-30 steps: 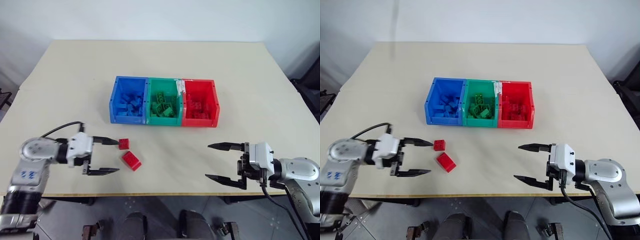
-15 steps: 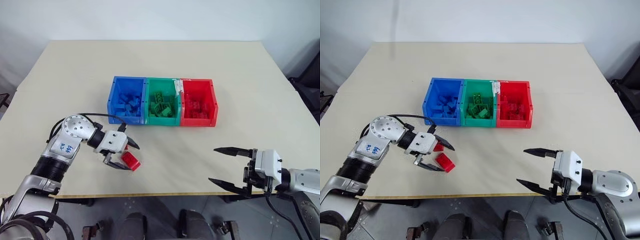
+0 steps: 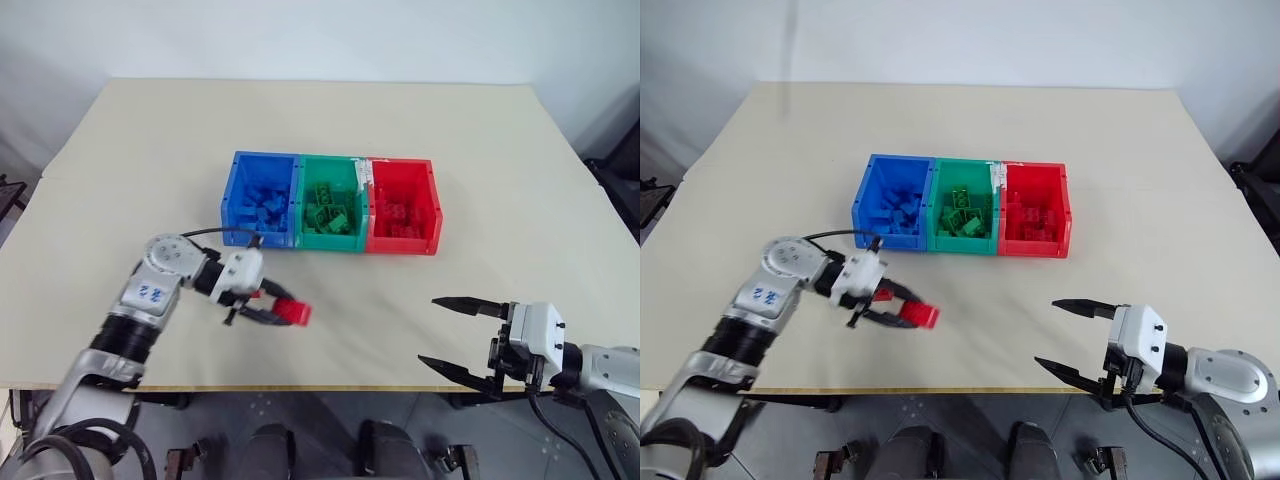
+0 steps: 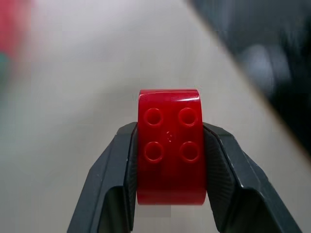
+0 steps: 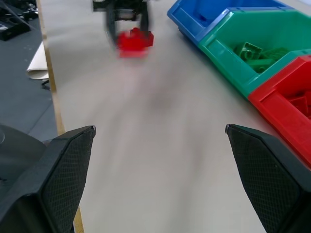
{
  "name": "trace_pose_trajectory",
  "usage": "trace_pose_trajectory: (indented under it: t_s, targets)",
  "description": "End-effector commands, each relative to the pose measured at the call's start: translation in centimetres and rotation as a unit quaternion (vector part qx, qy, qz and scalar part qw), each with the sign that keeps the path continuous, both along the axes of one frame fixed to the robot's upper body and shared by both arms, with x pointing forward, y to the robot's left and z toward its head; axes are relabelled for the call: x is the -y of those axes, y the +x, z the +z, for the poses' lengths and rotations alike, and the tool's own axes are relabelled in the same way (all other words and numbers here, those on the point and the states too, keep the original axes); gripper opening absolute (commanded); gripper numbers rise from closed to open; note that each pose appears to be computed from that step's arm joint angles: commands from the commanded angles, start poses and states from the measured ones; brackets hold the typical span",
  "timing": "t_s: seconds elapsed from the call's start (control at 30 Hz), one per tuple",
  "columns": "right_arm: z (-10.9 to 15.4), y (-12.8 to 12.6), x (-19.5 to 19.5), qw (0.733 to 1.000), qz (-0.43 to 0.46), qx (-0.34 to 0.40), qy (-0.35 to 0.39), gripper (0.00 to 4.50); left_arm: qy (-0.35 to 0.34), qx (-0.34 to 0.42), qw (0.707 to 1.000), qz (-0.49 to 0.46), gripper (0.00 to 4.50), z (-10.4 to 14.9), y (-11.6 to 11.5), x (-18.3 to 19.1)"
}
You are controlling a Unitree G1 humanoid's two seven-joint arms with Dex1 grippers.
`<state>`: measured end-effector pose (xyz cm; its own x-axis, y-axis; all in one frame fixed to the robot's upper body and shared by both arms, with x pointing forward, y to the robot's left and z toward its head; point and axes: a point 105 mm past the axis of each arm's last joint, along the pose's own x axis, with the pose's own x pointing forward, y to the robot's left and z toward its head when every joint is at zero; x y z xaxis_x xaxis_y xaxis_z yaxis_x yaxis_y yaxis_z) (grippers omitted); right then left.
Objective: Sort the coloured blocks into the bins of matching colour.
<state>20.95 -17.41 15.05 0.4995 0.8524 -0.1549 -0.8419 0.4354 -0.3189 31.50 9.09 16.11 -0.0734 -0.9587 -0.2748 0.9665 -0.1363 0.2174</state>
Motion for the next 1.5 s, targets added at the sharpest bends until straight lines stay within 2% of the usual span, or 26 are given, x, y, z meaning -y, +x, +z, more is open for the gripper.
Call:
trace_pose_trajectory:
  t_s: [0.03, 0.13, 0.27, 0.37, 0.5, 0.57, 0.6, 0.8, 0.93, 1.0, 1.17, 1.23, 1.3, 1.37, 1.5]
  targets:
    - [1.7, 0.0, 0.1, 0.997, -0.049, 0.036, 0.039, 4.5, -0.062, 0.041, 0.997, 0.018, 1.48, 4.4, 1.8, 3.5]
    - [2.3, 0.8, 1.2, 0.988, -0.131, 0.047, 0.07, 4.5, -0.104, 0.064, 0.991, 0.06, 1.48, 6.8, 4.5, 8.0]
    - [3.0, 1.6, 2.4, 0.969, -0.218, 0.06, 0.103, 4.5, -0.134, 0.082, 0.981, 0.113, 1.48, 8.9, 7.0, 12.0]
    - [3.2, 1.6, 2.4, 0.963, -0.236, 0.067, 0.111, 4.5, -0.131, 0.089, 0.977, 0.143, 1.48, 9.1, 8.1, 13.9]
    - [3.5, 1.5, 2.0, 0.961, -0.242, 0.075, 0.111, 4.5, -0.12, 0.092, 0.973, 0.172, 1.48, 8.6, 8.9, 14.7]
    - [3.7, 1.4, 1.8, 0.96, -0.244, 0.079, 0.113, 4.5, -0.121, 0.088, 0.974, 0.173, 2.28, 8.5, 8.9, 14.8]
    - [3.7, 1.4, 1.8, 0.96, -0.245, 0.08, 0.114, 4.5, -0.122, 0.088, 0.974, 0.172, 2.49, 8.5, 8.9, 14.7]
    - [3.8, 1.3, 1.2, 0.965, -0.223, 0.081, 0.11, 4.5, -0.135, 0.117, 0.969, 0.169, 4.45, 8.9, 9.0, 13.1]
    - [3.3, 2.7, 0.3, 0.982, -0.146, 0.073, 0.094, 4.5, -0.169, 0.138, 0.97, 0.108, 4.48, 8.5, 7.3, 7.4]
    - [2.8, 2.8, -0.2, 0.989, -0.106, 0.061, 0.082, 4.5, -0.161, 0.129, 0.972, 0.111, 4.48, 7.3, 6.7, 4.3]
    - [1.6, 3.1, -1.3, 0.997, -0.026, 0.041, 0.056, 4.5, -0.165, 0.113, 0.959, 0.203, 4.48, 4.1, 5.3, -4.7]
    - [1.2, 3.6, -2.0, 0.998, 0.019, 0.04, 0.042, 4.5, -0.165, 0.123, 0.938, 0.277, 4.48, 2.8, 2.7, -11.0]
    - [0.9, 3.9, -2.8, 0.997, 0.055, 0.03, 0.038, 4.5, -0.142, 0.132, 0.918, 0.345, 4.48, 1.6, 0.4, -15.5]
    - [0.7, 4.1, -3.4, 0.995, 0.086, 0.03, 0.028, 4.5, -0.122, 0.124, 0.902, 0.395, 4.48, 0.7, -1.6, -17.9]
    - [0.6, 4.8, -4.3, 0.992, 0.123, 0.033, 0.021, 4.5, -0.075, 0.088, 0.893, 0.434, 4.48, -1.9, -4.8, -20.7]
